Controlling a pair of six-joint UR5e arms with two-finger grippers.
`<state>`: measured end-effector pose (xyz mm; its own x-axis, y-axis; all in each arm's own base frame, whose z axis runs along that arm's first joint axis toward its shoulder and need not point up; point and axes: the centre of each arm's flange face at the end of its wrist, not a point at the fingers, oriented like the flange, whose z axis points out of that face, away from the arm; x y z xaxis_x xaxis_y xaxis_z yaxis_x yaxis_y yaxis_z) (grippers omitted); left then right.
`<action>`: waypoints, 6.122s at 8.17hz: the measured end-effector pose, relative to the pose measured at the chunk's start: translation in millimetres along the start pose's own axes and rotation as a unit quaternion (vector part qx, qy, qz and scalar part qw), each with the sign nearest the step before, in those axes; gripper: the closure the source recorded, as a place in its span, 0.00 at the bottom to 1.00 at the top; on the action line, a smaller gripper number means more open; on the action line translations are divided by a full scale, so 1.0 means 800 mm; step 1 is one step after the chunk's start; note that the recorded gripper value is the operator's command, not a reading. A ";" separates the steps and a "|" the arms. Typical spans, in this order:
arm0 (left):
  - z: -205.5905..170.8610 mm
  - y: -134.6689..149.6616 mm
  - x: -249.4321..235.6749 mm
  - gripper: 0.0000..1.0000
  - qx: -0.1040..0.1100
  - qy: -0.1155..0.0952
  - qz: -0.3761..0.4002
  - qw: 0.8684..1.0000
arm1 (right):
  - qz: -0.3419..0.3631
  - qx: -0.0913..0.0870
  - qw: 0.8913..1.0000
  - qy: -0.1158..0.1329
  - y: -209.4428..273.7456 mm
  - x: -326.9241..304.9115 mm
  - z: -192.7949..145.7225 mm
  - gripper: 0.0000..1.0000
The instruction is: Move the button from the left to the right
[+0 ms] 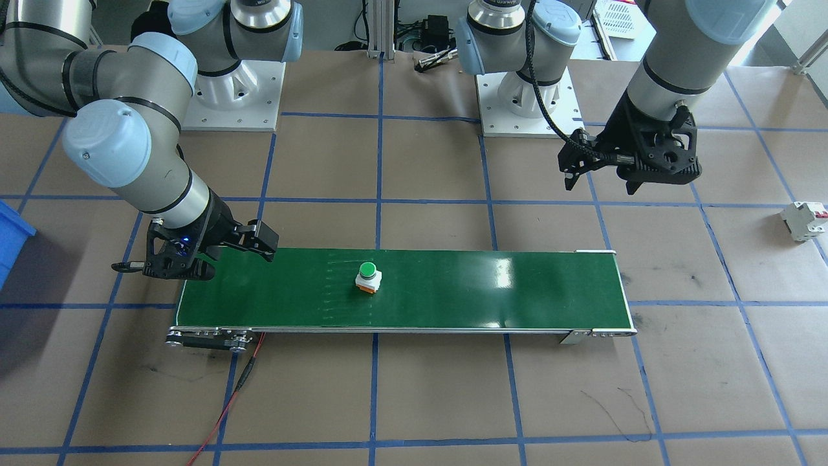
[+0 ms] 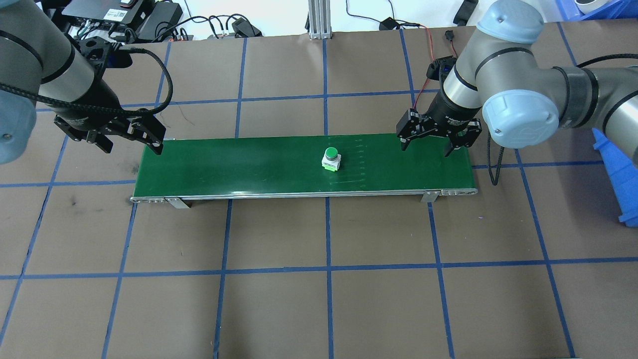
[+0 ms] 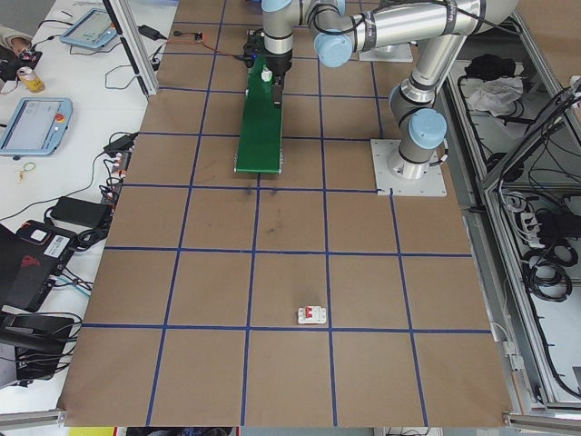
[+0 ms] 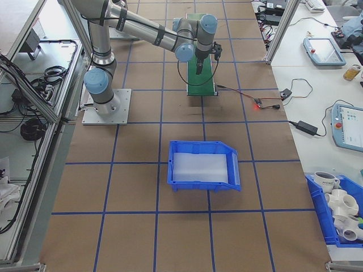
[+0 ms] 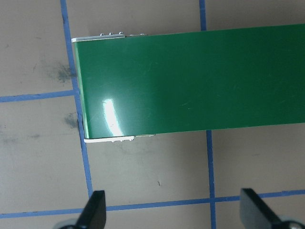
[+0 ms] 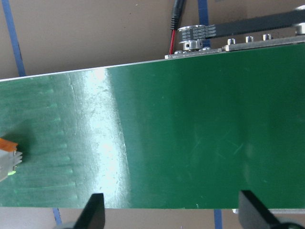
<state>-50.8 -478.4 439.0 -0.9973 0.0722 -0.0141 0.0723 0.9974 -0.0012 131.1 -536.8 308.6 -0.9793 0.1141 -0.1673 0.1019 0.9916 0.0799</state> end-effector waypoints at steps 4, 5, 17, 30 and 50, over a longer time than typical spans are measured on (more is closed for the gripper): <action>0.004 -0.008 -0.002 0.00 0.010 -0.002 0.000 1.000 | 0.016 0.005 1.000 -0.020 0.000 -0.018 0.003 0.01; 0.000 -0.006 -0.002 0.00 0.014 -0.004 0.000 1.000 | 0.019 0.007 1.000 -0.022 0.001 -0.029 0.008 0.01; 0.006 -0.012 -0.004 0.00 0.017 -0.005 -0.006 1.000 | -0.015 -0.001 0.999 0.044 -0.057 0.012 0.048 1.00; 0.016 -0.002 0.006 0.00 -0.009 0.002 -0.001 1.000 | -0.293 0.037 0.944 0.145 -0.027 0.659 -0.112 0.96; 0.005 0.003 0.001 0.00 0.011 -0.002 -0.005 1.000 | -0.152 0.093 0.979 0.100 0.085 0.020 -0.273 0.00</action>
<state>-51.5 -476.3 435.1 -0.9979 0.0619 -0.0183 0.0623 0.9978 -0.0240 83.9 -480.7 525.9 -0.9822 -0.1833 0.0420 -0.1872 0.9741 -0.1265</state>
